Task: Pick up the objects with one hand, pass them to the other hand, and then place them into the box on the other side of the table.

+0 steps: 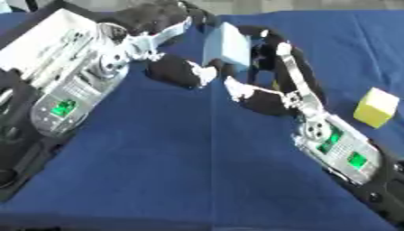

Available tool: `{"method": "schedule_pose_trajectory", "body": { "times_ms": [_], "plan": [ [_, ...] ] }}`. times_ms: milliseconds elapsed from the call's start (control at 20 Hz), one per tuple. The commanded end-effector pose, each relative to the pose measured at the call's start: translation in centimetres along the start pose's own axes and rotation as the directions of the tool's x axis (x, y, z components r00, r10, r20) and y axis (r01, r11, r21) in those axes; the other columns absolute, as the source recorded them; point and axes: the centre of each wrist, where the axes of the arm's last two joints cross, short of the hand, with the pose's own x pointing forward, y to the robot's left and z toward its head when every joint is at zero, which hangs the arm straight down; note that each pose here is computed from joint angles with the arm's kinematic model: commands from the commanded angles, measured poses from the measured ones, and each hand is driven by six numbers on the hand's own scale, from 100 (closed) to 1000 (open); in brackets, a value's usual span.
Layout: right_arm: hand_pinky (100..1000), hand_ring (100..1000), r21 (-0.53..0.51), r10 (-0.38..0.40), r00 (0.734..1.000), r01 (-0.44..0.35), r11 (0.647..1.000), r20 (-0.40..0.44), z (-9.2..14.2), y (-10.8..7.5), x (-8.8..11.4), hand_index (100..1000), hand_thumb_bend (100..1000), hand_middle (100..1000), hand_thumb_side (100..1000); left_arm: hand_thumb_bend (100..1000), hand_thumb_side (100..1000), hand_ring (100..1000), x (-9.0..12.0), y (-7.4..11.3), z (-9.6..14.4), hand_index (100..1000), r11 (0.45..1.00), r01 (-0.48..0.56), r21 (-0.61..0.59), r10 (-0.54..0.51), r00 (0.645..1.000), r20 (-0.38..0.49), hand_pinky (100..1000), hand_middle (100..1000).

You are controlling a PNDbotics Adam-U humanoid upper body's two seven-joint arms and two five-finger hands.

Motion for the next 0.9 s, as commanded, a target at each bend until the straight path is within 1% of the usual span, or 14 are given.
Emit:
{"method": "schedule_pose_trajectory", "body": {
  "times_ms": [50,250,450,650,900],
  "plan": [
    [280,502,0.013,0.003,0.999,-0.004,1.000,0.042,-0.34,-0.06,0.79,529,100,674,100,273,643,890,0.36,0.71,-0.09,951,0.999,0.018,0.026,-0.018,1.000,0.010,1000,795],
    [279,501,0.017,0.001,0.999,-0.001,1.000,0.041,-0.33,0.01,0.81,528,100,673,100,267,632,887,0.36,0.60,-0.14,942,0.999,0.016,0.031,-0.016,1.000,0.009,997,792],
    [278,501,0.018,-0.001,0.999,0.000,1.000,0.042,-0.34,0.02,0.81,527,100,673,100,271,640,888,0.32,0.52,-0.20,943,0.999,0.017,0.031,-0.018,1.000,0.008,998,793],
    [277,500,0.017,-0.003,0.999,0.003,1.000,0.043,-0.35,0.03,0.82,526,100,672,100,297,641,892,0.28,0.51,-0.23,949,0.999,0.025,0.032,-0.025,1.000,0.004,1000,799],
    [274,499,0.022,-0.006,0.999,0.005,1.000,0.044,-0.35,0.04,0.83,525,100,671,100,261,663,891,0.32,0.46,-0.26,939,1.000,0.019,0.013,-0.020,1.000,0.023,1000,794]
  ]
}}
